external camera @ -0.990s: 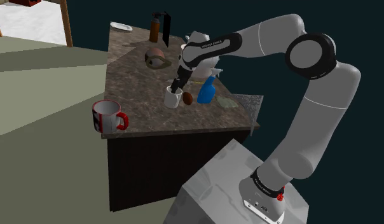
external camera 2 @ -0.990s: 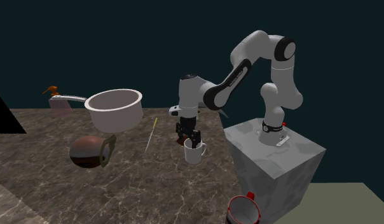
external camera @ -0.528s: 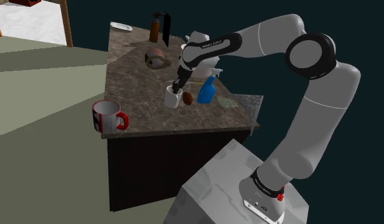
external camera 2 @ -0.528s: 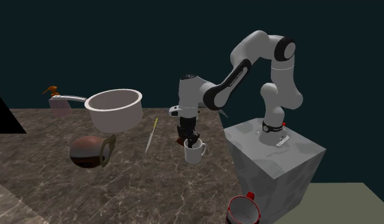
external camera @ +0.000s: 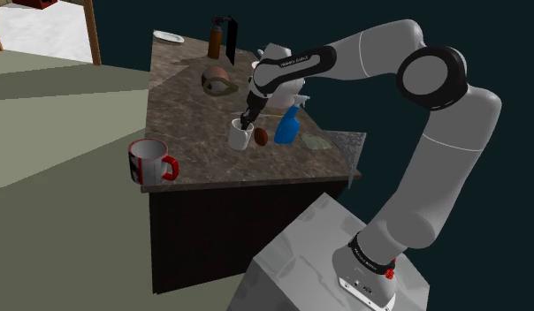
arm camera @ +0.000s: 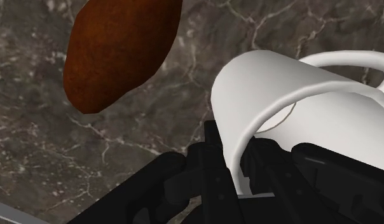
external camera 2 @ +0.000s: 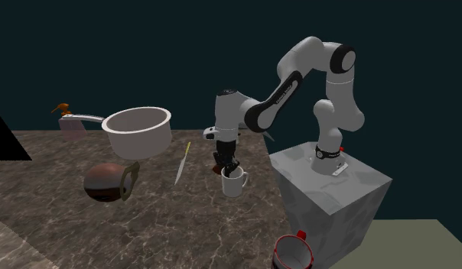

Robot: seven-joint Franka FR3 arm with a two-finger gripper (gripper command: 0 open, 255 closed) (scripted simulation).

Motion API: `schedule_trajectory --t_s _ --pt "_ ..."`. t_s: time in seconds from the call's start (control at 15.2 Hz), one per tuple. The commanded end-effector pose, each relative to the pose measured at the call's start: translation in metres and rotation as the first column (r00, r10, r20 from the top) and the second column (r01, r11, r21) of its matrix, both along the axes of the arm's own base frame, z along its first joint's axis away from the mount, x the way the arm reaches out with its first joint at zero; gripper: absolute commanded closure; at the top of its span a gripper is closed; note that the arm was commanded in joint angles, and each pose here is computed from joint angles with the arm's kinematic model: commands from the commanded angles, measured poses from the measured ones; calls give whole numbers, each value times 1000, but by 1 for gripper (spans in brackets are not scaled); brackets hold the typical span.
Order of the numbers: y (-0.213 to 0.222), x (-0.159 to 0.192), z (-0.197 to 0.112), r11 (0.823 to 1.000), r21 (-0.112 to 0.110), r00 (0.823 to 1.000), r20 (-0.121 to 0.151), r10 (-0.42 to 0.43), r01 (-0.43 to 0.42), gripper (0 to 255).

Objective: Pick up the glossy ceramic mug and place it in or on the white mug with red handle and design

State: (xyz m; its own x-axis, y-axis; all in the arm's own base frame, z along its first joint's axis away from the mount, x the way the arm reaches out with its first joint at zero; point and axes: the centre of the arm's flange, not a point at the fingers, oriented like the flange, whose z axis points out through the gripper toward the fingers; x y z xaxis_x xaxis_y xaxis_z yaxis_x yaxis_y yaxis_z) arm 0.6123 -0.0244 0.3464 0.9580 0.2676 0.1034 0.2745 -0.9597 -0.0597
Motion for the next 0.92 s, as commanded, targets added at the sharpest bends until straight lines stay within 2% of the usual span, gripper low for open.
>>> schedule_trajectory --t_s 0.0,0.86 --pt "0 0 5 1000 0 1000 0 0 0 255" --pt "0 0 74 1000 0 1000 0 0 0 255"
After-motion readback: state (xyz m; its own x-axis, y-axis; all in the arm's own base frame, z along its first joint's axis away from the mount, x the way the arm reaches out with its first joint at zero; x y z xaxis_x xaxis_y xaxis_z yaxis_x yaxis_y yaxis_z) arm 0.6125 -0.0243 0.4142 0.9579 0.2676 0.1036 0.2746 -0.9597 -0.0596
